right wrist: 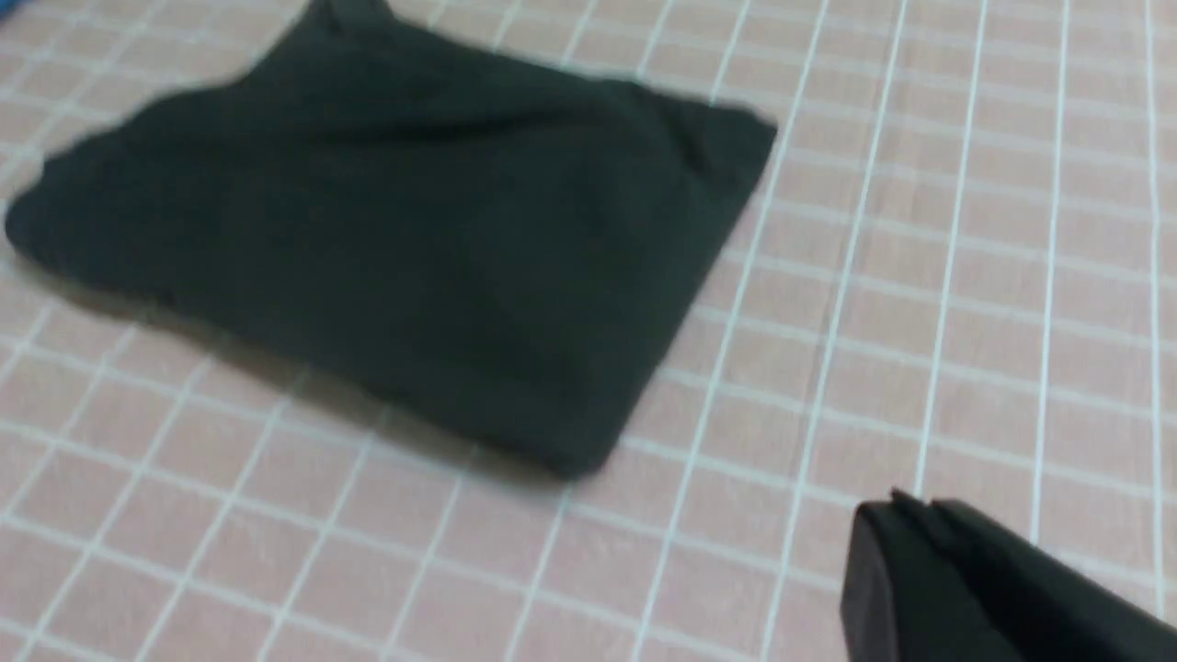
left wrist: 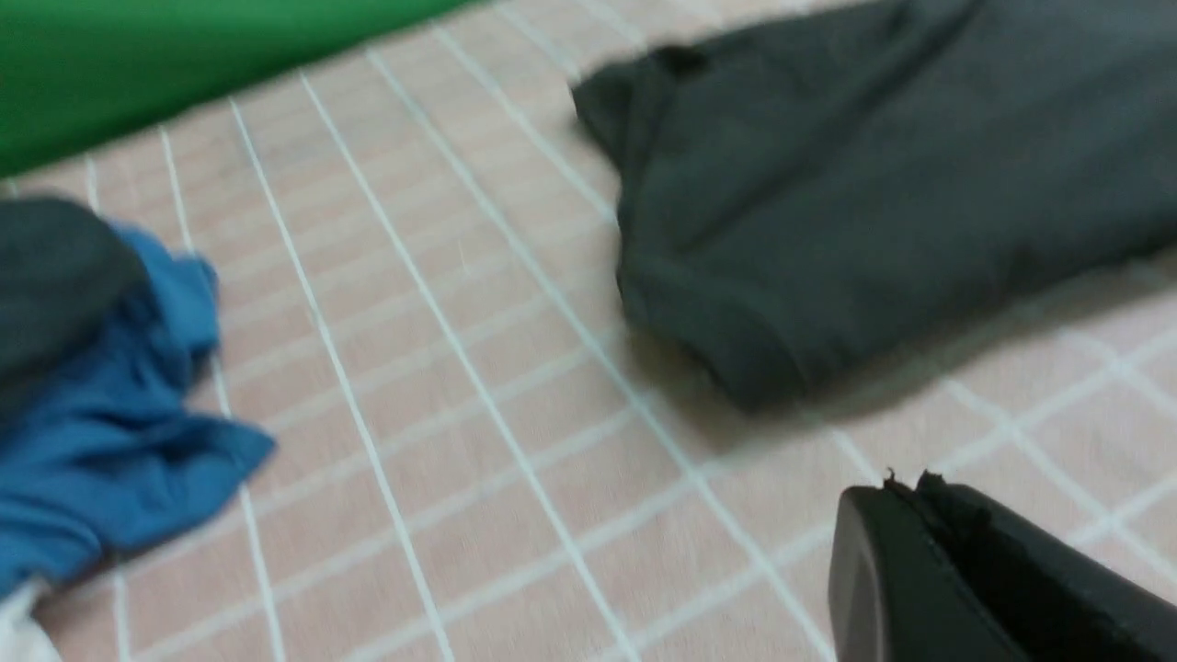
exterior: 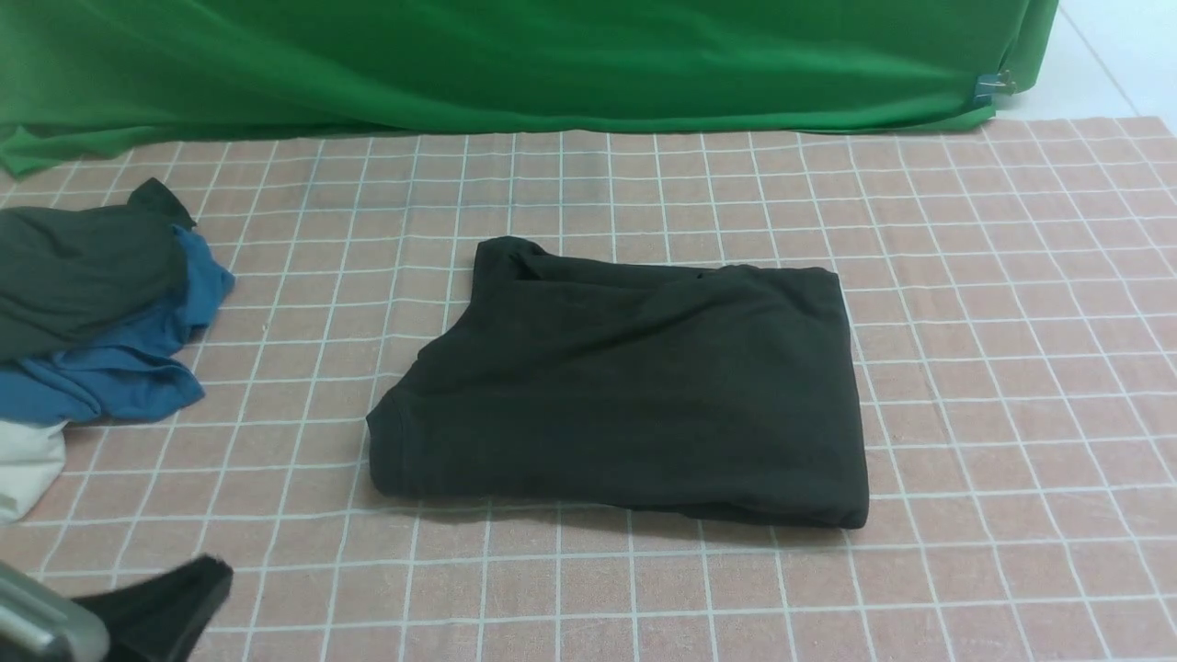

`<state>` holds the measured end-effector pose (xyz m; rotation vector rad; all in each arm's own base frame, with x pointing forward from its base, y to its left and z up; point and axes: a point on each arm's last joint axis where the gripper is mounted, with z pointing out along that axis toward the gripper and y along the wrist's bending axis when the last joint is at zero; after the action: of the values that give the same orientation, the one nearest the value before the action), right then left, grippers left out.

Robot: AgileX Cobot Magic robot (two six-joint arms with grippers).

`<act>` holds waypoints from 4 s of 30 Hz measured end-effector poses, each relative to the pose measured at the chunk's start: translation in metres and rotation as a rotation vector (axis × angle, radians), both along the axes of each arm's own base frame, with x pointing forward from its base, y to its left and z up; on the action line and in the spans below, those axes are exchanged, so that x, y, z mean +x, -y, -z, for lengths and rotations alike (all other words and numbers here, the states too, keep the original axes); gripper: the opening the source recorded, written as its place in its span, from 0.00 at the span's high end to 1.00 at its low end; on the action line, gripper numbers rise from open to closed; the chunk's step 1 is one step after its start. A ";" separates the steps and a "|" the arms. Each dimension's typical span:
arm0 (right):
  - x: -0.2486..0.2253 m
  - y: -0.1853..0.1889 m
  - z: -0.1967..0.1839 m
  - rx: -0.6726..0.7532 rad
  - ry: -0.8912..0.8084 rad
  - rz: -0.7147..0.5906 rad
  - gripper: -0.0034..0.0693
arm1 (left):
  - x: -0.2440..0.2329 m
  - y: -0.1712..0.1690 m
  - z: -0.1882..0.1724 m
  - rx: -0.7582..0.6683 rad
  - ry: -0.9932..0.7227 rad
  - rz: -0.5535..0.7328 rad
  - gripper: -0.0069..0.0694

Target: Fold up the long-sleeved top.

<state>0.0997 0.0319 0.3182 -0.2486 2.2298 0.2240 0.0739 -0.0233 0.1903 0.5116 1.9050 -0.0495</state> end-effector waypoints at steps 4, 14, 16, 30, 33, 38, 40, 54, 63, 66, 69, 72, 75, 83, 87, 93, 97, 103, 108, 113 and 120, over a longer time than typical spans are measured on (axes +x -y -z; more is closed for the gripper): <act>-0.001 0.000 0.002 -0.008 -0.025 -0.001 0.88 | -0.002 -0.001 0.012 0.011 -0.019 -0.003 0.89; -0.002 0.000 0.003 -0.009 -0.031 -0.001 0.84 | -0.002 -0.001 0.015 0.046 -0.018 0.009 0.89; -0.002 0.000 0.003 -0.009 -0.031 -0.001 0.84 | -0.002 -0.001 0.015 0.045 -0.016 0.008 0.89; -0.002 0.000 0.003 -0.009 -0.031 -0.001 0.79 | -0.002 -0.001 0.015 0.048 -0.015 0.009 0.89; -0.002 0.000 0.003 -0.009 -0.030 -0.001 0.78 | -0.002 -0.001 0.015 0.048 -0.015 0.009 0.89; 0.000 0.000 0.001 -0.003 -0.011 0.000 0.77 | -0.002 -0.001 0.015 0.048 -0.015 0.009 0.89; 0.000 0.000 0.000 0.000 0.000 0.000 0.76 | -0.002 -0.001 0.015 0.048 -0.015 0.009 0.89; 0.001 0.000 -0.001 0.004 0.012 0.000 0.72 | -0.002 -0.001 0.015 0.048 -0.015 0.009 0.89; 0.001 0.000 -0.001 0.004 0.012 0.000 0.70 | -0.002 -0.001 0.015 0.048 -0.015 0.009 0.89; 0.001 0.000 -0.001 0.004 0.012 0.000 0.69 | -0.002 -0.001 0.015 0.048 -0.015 0.009 0.89; 0.001 0.000 -0.001 0.004 0.012 0.000 0.67 | -0.002 -0.001 0.015 0.049 -0.015 0.010 0.89; 0.001 0.000 -0.001 0.004 0.012 0.000 0.67 | -0.002 -0.001 0.015 0.049 -0.015 0.009 0.89; 0.000 0.000 -0.001 0.005 0.015 0.002 0.66 | -0.002 -0.001 0.015 0.049 -0.015 0.009 0.89; -0.017 0.020 -0.010 -0.009 0.187 0.143 0.64 | -0.002 -0.001 0.015 0.049 -0.014 0.009 0.89; -0.029 0.030 0.015 -0.026 0.339 0.228 0.64 | -0.002 -0.001 0.015 0.049 -0.014 0.009 0.89; -0.036 0.031 0.069 -0.017 0.424 0.249 0.64 | -0.002 -0.001 0.015 0.049 -0.014 0.009 0.89; -0.040 0.031 0.101 -0.003 0.437 0.251 0.68 | -0.002 -0.001 0.015 0.049 -0.014 0.009 0.89; -0.041 0.031 0.114 0.024 0.456 0.257 0.85 | -0.002 -0.001 0.015 0.049 -0.014 0.009 0.89; -0.041 0.031 0.113 0.016 0.472 0.252 0.91 | -0.002 -0.001 0.015 0.049 -0.014 0.009 0.89; -0.045 0.030 0.116 -0.063 0.543 0.203 0.91 | -0.002 -0.001 0.015 0.049 -0.014 0.009 0.89; -0.044 0.029 0.127 -0.039 0.535 0.199 0.91 | -0.002 -0.001 0.015 0.049 -0.014 0.009 0.89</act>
<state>0.0557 0.0030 0.1907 -0.0896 1.7126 0.0014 0.0718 -0.0219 0.1751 0.5542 1.9213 -0.0129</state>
